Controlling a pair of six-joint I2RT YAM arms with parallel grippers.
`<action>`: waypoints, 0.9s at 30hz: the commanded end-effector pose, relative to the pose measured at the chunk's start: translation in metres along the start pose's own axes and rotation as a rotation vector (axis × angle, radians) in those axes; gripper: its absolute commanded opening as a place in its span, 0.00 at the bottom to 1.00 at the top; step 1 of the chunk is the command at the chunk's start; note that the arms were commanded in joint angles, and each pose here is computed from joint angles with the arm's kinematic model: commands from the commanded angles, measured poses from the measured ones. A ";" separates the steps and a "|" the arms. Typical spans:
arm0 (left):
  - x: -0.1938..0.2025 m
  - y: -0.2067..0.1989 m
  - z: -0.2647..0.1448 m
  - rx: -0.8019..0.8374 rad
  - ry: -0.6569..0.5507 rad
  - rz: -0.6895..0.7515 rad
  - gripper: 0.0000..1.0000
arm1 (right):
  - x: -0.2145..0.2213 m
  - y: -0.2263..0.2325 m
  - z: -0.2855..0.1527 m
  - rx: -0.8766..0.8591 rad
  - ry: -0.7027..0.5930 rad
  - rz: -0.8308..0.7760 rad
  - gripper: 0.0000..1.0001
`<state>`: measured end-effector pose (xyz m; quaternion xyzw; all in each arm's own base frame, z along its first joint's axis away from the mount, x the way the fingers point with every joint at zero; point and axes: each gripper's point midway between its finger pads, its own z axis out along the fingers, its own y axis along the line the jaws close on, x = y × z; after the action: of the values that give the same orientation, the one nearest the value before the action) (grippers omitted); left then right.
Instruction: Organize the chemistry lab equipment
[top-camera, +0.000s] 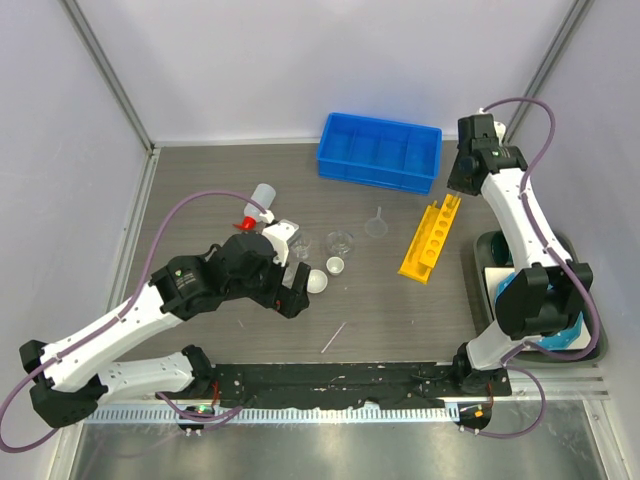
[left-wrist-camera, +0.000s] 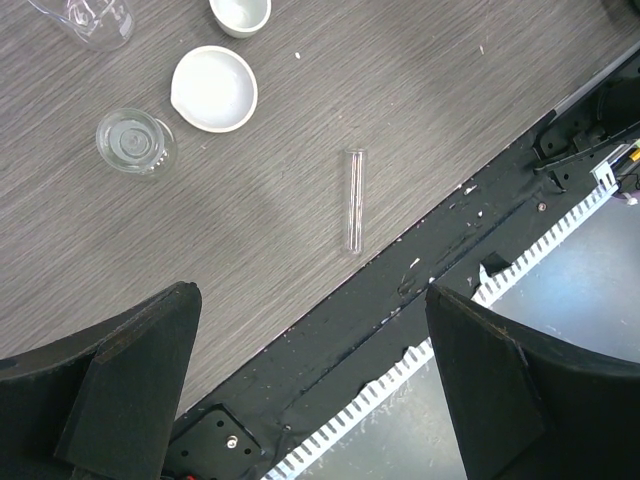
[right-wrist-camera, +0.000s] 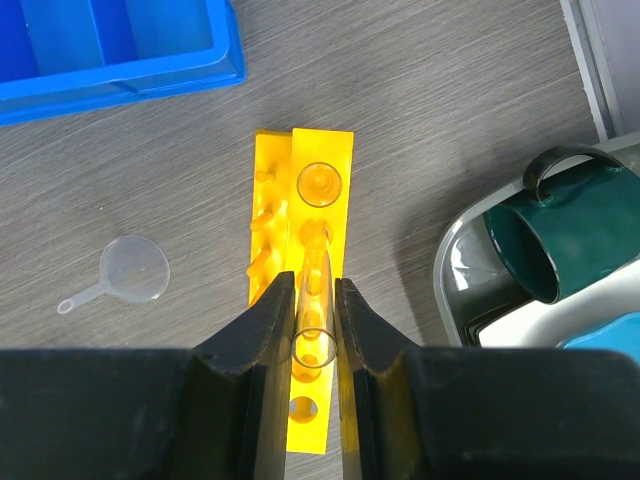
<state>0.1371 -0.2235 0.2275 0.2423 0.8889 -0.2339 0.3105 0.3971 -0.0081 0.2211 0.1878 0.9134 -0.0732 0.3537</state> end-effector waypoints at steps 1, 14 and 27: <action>-0.006 0.001 -0.002 0.000 -0.031 0.018 1.00 | -0.006 0.003 0.005 -0.011 -0.027 0.011 0.01; -0.003 0.002 0.000 -0.002 -0.025 0.014 1.00 | 0.019 0.005 0.035 0.019 0.044 0.006 0.01; -0.006 0.002 -0.002 -0.007 -0.024 0.020 1.00 | 0.034 0.009 0.050 0.018 0.079 0.012 0.01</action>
<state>0.1372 -0.2218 0.2226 0.2489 0.8895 -0.2271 0.3087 0.4014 -0.0052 0.1604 0.1904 0.9304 -0.0795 0.3031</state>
